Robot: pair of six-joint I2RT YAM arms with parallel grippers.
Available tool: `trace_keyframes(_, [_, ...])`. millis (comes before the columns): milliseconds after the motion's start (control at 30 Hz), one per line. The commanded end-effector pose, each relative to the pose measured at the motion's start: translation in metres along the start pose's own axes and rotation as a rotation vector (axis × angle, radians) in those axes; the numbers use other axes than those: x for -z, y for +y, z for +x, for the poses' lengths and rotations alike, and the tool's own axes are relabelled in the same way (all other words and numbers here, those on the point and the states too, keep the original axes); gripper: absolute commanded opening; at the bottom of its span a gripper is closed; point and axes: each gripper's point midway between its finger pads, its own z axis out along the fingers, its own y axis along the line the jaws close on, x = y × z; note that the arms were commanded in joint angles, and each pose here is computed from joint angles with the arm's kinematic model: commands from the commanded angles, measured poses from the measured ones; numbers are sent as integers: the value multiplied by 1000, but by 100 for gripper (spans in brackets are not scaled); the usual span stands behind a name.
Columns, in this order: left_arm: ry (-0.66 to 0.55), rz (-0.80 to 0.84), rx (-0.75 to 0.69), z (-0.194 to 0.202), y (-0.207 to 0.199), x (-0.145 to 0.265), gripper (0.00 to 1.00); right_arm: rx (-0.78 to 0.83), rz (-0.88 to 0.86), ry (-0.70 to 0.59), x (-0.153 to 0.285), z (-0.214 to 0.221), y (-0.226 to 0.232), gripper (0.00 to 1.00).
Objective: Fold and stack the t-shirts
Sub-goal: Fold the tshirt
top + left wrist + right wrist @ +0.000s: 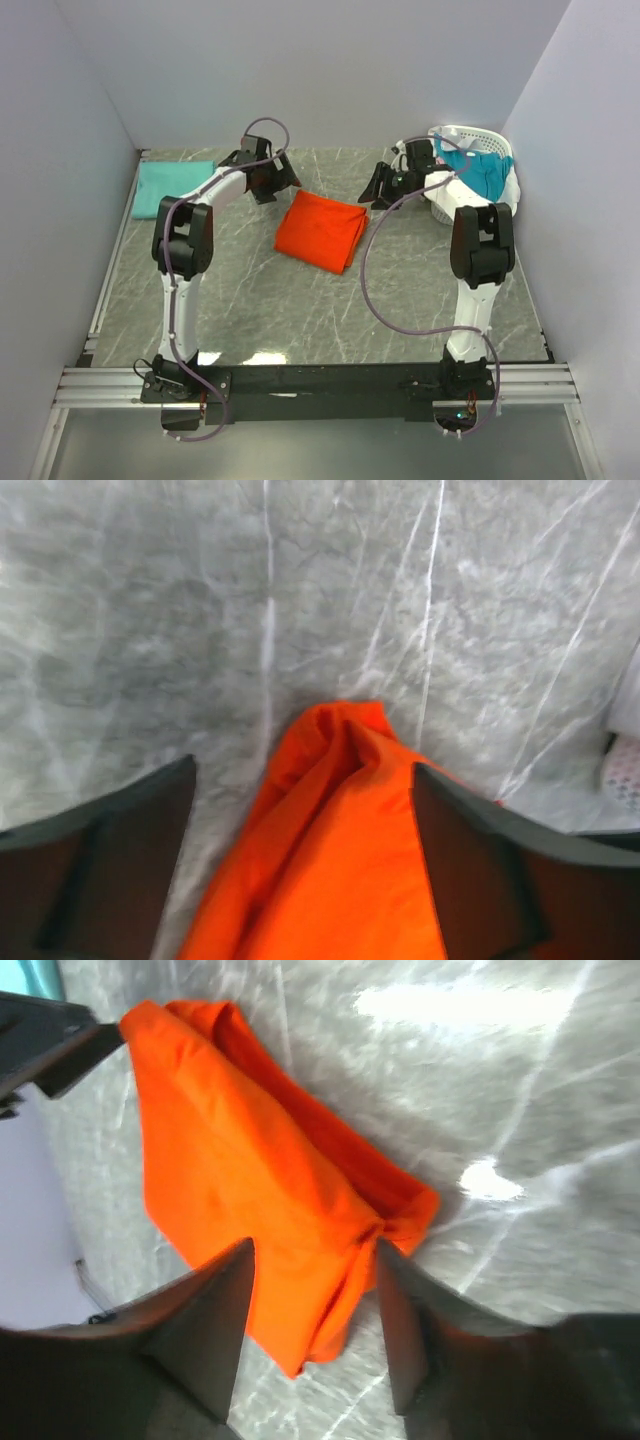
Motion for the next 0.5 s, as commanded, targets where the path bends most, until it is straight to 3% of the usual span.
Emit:
trace_keyframes(0, [-71,58,-23,-25,-24,31,99,35,45,-62,21,-21,6,61])
trace_keyframes(33, [-79,62,-24,-25,-26,37,99,48,59,-96,32,-23,10,68])
trace_keyframes(200, [-107,110,-35,-11,-41,77,99,118,62,-147,60,-6,42,72])
trace_keyframes(367, [-94,185,-89,13,-60,88,99,133,-37,-90,48,31,70,72])
trace_keyframes(467, [-21,233,-119,19,-72,79,100,116,-52,-80,39,33,76,73])
